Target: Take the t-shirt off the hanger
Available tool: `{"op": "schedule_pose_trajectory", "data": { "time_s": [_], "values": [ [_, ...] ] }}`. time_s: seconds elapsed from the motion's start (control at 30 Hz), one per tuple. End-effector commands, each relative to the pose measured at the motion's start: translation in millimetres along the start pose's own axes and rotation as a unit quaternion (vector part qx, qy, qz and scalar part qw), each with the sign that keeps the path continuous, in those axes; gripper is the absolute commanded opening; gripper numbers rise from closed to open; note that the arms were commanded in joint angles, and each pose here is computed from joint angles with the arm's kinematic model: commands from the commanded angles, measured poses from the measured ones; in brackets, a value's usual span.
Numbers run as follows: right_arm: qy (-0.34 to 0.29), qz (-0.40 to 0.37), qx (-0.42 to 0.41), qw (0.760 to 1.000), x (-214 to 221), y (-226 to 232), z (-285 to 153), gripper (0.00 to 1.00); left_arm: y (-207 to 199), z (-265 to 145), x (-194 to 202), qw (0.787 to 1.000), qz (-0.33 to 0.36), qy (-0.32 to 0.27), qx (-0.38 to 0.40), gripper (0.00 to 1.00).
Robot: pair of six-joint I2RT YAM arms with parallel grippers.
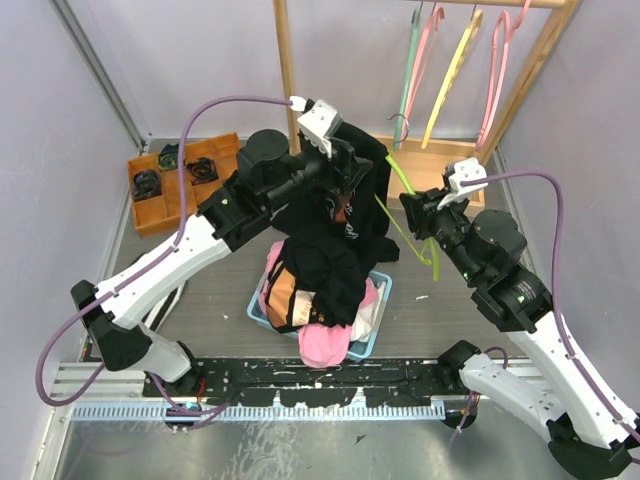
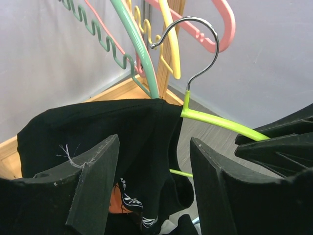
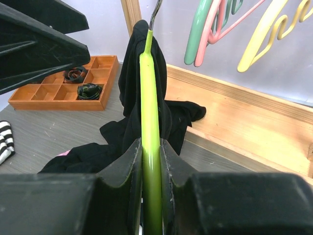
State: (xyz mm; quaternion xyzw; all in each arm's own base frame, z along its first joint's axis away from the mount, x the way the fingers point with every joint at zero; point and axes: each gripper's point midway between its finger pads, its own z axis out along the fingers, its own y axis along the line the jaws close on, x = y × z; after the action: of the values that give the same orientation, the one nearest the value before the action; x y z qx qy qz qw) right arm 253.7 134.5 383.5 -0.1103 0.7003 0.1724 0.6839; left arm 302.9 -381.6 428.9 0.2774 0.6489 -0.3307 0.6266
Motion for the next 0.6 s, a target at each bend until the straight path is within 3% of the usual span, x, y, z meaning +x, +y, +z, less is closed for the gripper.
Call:
{"op": "schedule_pose_trajectory", "data": {
  "time_s": [0.0,0.27,0.57],
  "values": [
    [-0.108,0.011,-0.01,0.994,-64.9,2.9,-13.8,0.01,-3.0,-1.0,-10.6,0.999,0.003,-0.034,0.012,0.67],
    [-0.118,0.01,-0.027,0.993,-71.1,8.2,-19.5,0.01,3.1,23.6,16.6,1.0,0.007,-0.021,0.002,0.68],
    [-0.124,0.012,-0.036,0.992,-74.6,10.4,-25.6,0.01,16.5,40.9,15.3,0.999,0.029,-0.026,-0.031,0.69]
  ]
}}
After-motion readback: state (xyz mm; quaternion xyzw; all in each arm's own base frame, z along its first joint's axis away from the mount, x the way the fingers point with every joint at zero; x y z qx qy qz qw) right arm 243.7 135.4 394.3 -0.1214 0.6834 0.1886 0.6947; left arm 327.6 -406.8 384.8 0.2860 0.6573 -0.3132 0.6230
